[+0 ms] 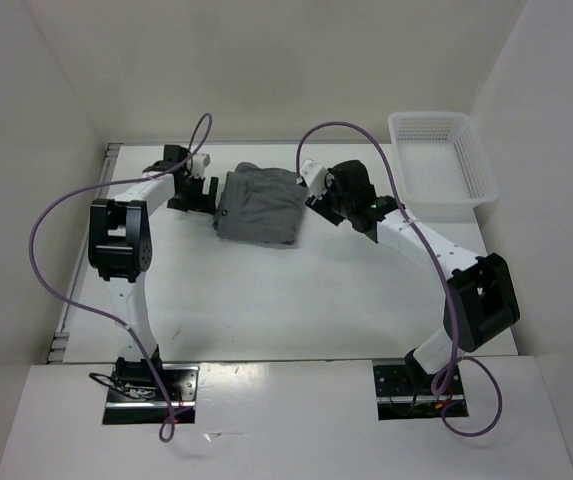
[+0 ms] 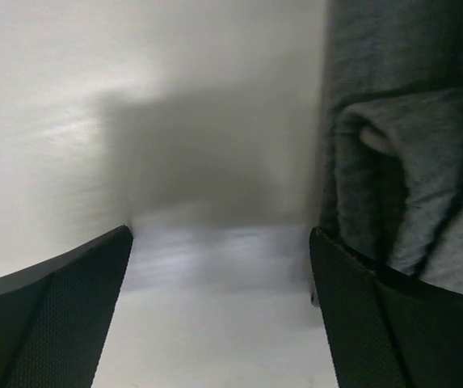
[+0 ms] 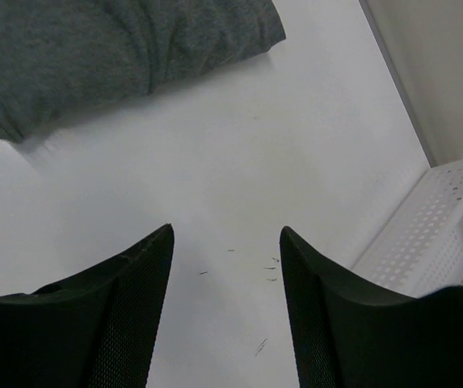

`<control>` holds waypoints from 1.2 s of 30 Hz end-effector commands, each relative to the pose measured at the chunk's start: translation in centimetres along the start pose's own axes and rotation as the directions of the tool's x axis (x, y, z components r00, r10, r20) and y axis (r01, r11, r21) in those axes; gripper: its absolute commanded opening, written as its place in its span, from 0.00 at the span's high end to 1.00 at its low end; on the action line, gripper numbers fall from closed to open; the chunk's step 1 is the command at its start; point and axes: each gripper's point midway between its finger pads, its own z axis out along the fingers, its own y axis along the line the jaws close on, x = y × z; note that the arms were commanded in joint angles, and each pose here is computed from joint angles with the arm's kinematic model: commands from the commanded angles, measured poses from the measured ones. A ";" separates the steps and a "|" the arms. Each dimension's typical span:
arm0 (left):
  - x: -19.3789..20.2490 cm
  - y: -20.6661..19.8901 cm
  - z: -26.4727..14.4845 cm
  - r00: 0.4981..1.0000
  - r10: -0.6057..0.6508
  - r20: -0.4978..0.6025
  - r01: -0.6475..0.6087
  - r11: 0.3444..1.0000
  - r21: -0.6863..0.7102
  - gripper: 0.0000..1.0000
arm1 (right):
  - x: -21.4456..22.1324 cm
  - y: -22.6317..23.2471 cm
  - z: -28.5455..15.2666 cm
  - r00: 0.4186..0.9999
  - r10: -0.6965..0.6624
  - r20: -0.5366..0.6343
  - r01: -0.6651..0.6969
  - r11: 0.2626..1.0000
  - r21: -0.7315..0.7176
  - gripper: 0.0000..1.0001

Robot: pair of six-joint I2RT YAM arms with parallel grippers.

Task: Fold and stack the shorts
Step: Fold the shorts

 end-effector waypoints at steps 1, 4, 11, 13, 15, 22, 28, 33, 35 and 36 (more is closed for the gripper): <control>5.0 -4.5 0.8 0.993 0.045 -0.110 -0.035 0.995 0.090 0.00 | 0.3 -1.1 -0.2 1.000 -0.012 0.005 0.012 0.998 0.059 0.39; 5.6 -4.7 0.1 0.992 0.055 -0.110 -0.048 0.996 0.071 0.00 | 0.5 -1.5 -0.3 1.000 -0.006 0.008 0.006 0.998 0.070 0.39; 5.8 -6.5 -1.4 0.990 0.090 -0.112 -0.081 0.993 0.083 0.00 | 0.3 -2.2 -1.1 1.000 -0.016 0.022 0.014 0.994 0.108 0.36; 5.6 -4.4 -1.9 0.992 0.054 -0.112 -0.050 0.998 0.041 0.00 | 0.4 -3.3 -1.8 1.000 -0.003 0.028 -0.001 0.991 0.135 0.35; 5.4 -1.4 -3.3 0.995 -0.006 -0.095 0.006 1.000 -0.005 0.00 | 1.4 -4.6 -2.4 1.000 0.029 0.012 -0.031 0.986 0.167 0.33; 3.6 5.5 -11.2 0.990 -0.136 0.047 0.141 0.982 -0.127 0.00 | 7.5 -10.1 -5.5 0.942 0.334 -0.017 -0.316 0.906 0.281 0.00; 4.1 7.8 -17.2 0.967 -0.179 0.180 0.210 0.963 -0.170 0.00 | 8.1 -8.1 -9.5 0.884 0.467 0.033 -0.460 0.852 0.249 0.00; 5.4 8.9 -18.7 0.949 -0.239 0.205 0.268 0.955 -0.128 0.00 | 10.1 -9.1 -12.6 0.846 0.531 0.050 -0.501 0.760 0.413 0.00; 6.0 9.6 -19.1 0.938 -0.271 0.214 0.298 0.948 -0.107 0.00 | 10.6 -8.8 -13.0 0.837 0.544 0.054 -0.511 0.744 0.431 0.00; 6.4 9.9 -19.2 0.937 -0.284 0.205 0.311 0.944 -0.110 0.00 | 10.4 -8.8 -13.6 0.839 0.540 0.071 -0.513 0.740 0.434 0.00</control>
